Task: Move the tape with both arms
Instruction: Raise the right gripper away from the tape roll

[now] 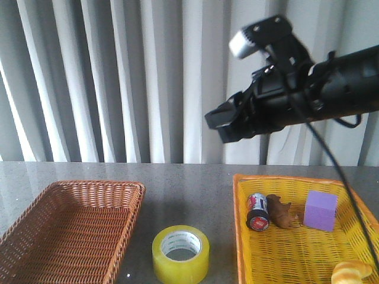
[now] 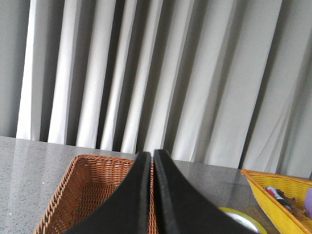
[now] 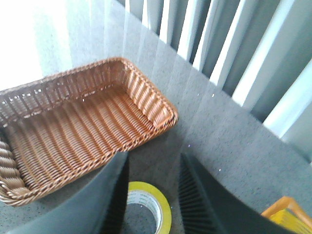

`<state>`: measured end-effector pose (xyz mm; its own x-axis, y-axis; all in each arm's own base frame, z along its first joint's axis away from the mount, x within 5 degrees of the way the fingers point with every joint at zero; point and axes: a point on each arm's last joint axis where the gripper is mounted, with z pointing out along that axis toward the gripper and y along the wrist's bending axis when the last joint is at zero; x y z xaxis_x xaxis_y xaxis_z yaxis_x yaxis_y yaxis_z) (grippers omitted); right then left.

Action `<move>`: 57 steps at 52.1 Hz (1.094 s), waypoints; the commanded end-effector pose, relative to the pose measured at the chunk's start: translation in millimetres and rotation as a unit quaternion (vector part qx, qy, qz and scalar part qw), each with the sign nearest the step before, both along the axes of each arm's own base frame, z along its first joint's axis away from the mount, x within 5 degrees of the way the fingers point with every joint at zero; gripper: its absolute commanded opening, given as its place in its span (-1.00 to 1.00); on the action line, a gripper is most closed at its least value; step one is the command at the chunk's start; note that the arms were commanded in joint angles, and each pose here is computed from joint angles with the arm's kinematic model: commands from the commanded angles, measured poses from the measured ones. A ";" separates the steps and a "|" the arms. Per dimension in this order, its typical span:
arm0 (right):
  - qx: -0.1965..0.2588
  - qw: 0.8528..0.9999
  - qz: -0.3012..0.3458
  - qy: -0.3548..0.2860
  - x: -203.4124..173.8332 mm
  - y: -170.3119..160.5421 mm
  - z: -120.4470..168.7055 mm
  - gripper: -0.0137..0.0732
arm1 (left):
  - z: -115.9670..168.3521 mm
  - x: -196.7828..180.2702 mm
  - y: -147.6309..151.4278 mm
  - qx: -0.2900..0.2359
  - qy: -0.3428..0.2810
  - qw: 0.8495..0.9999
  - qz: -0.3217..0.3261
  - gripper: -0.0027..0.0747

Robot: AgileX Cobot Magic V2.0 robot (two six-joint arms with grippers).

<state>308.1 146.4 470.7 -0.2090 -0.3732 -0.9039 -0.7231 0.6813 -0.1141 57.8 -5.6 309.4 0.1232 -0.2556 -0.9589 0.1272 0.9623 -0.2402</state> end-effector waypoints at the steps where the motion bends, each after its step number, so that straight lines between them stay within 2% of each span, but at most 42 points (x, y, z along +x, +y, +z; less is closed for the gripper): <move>1: 0.039 0.997 -0.003 -0.072 -41.2 -15.5 47.2 -0.45 | 15.9 -1.0 0.2 -0.012 -0.040 0.999 -0.002 -0.92; 6: 0.043 0.995 -0.005 -0.092 -66.6 -25.1 55.5 -0.70 | 15.9 -1.0 0.2 -0.012 -0.040 0.999 -0.002 -0.92; 11: 0.048 0.993 -0.026 -0.104 -91.8 -37.5 44.6 -0.70 | 15.8 -1.0 0.2 -0.012 -0.040 0.999 -0.002 -0.92; 25: 0.067 0.986 -0.105 -0.108 -153.2 -72.4 -55.3 -0.70 | 11.4 -0.1 -0.2 -0.010 -0.015 1.000 -0.003 -0.92; 35: 0.063 0.987 -0.122 -0.084 -186.1 -86.6 -118.1 -0.70 | 12.6 0.5 -0.3 -0.004 -0.010 1.000 -0.003 -0.92; 43: 0.091 0.982 -0.143 -0.080 -201.5 -94.4 -139.8 -0.70 | 31.2 10.7 -1.6 0.042 0.014 0.999 0.001 -0.92; 50: 0.091 0.981 -0.151 -0.080 -208.5 -98.3 -157.5 -0.70 | 59.3 32.9 -5.5 0.085 0.052 0.995 -0.007 -0.92; 57: 0.087 0.982 -0.152 -0.064 -210.3 -98.8 -171.1 -0.70 | 87.7 64.6 -17.3 0.130 0.108 0.984 -0.059 -0.89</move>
